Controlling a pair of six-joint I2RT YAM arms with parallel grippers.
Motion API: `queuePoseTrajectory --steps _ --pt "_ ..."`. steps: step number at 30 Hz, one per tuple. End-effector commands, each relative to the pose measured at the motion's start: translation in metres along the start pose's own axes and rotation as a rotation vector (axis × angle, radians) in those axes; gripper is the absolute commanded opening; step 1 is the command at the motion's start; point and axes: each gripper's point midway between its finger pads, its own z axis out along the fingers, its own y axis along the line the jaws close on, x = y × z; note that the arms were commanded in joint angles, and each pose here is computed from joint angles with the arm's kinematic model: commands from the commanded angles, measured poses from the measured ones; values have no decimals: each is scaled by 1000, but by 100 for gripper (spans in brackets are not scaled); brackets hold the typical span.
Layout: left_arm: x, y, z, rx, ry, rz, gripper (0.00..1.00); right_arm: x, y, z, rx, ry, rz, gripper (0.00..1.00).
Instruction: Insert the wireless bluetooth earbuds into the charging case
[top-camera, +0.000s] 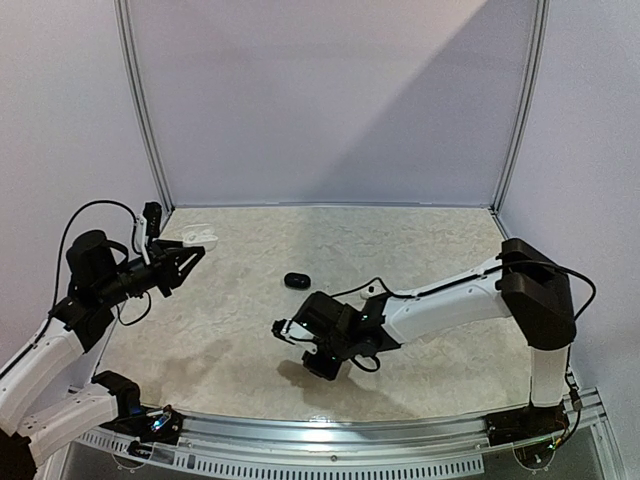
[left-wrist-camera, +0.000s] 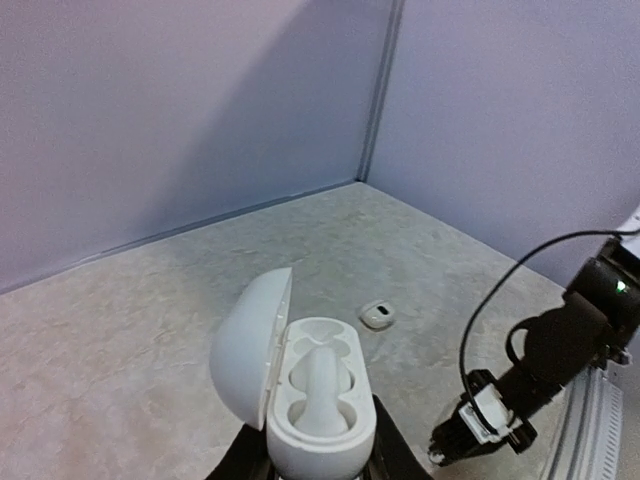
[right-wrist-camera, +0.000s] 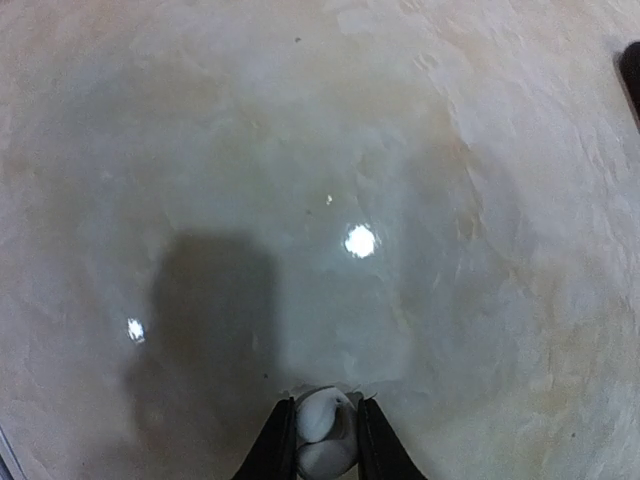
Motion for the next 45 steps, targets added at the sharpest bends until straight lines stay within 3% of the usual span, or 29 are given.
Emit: queuePoseTrajectory --steps 1,6,12,24,31,34,38,41,45 --pt "-3 -59 -5 337 -49 91 0 53 -22 -13 106 124 99 19" --pt "6 -103 -18 617 -30 206 0 70 -29 -25 145 138 161 20" --pt "38 -130 -33 812 65 318 0 79 -33 -31 172 139 213 24" --pt "52 -141 -33 873 66 402 0 56 -31 -40 125 86 273 43" --pt "52 -139 -33 850 75 408 0 10 -27 -67 -33 -24 317 63" --pt "53 -139 -33 843 77 411 0 0 -28 -79 -94 -54 338 66" --pt "52 -138 -32 832 74 420 0 1 -39 -87 -99 -41 419 63" --pt "52 -137 -32 819 78 428 0 18 -49 -84 -48 55 534 48" --pt "53 -135 -32 803 79 441 0 43 -46 -75 -16 193 681 37"
